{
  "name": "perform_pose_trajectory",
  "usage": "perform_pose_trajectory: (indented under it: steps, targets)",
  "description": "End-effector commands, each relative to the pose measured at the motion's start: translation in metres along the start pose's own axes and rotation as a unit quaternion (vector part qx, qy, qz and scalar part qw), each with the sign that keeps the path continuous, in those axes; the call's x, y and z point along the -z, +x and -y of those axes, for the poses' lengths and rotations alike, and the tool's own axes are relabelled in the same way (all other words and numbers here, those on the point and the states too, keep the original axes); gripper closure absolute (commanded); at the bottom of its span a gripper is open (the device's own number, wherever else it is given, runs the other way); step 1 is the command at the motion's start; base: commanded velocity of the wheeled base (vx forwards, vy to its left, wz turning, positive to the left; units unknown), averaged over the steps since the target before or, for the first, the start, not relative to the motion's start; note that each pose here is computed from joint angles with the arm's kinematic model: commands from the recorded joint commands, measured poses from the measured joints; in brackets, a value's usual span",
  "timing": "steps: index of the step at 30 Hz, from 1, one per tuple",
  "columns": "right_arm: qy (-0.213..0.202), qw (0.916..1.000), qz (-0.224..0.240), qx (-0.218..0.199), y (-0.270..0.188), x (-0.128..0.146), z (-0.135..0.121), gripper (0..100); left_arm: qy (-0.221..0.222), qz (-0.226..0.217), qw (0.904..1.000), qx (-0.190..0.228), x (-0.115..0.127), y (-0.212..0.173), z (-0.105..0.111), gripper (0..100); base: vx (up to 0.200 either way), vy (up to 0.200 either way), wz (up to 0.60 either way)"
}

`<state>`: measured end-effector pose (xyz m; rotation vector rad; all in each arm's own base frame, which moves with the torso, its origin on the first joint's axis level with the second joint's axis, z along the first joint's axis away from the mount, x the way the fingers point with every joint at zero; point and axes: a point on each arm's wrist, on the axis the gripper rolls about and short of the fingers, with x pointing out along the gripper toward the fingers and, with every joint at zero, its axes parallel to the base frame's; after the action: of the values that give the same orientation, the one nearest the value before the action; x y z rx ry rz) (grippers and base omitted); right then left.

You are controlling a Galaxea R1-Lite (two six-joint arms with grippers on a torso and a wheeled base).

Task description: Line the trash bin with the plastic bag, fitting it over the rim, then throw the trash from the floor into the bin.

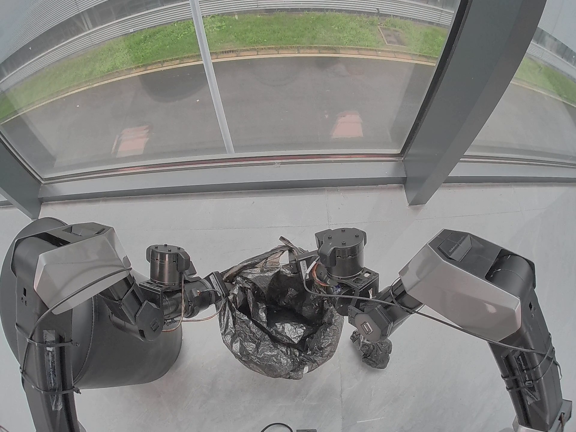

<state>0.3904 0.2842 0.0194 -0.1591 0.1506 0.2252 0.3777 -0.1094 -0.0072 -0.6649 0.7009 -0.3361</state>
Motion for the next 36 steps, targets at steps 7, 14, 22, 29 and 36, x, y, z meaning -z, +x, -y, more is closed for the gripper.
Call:
perform_pose_trajectory:
  steps: [7,14,22,29,36]
  targets:
    - [0.002,1.0,0.001,-0.002,-0.002,-0.002,-0.001,0,-0.003,-0.007,1.0,-0.005,-0.001,-0.004,0.003,0,0.0,0.0,0.0]
    - [0.004,0.9999,0.004,-0.01,-0.012,-0.013,-0.003,0,0.006,-0.001,0.9999,0.011,-0.003,-0.015,0.019,0,0.0,0.0,0.0]
    - [-0.009,0.9998,-0.006,-0.016,-0.024,-0.02,-0.004,0,0.006,-0.002,0.9999,0.011,-0.002,-0.016,0.02,0,0.0,0.0,0.0]
    - [-0.02,0.9995,-0.021,-0.013,-0.035,-0.033,0.007,0,0.005,-0.001,1.0,0.008,-0.001,-0.017,0.019,0,0.0,0.0,0.0]
    - [-0.03,0.9987,-0.022,-0.036,-0.048,-0.042,0.01,0,0.005,-0.001,1.0,0.006,0.0,-0.025,0.021,0,0.0,0.0,0.0]
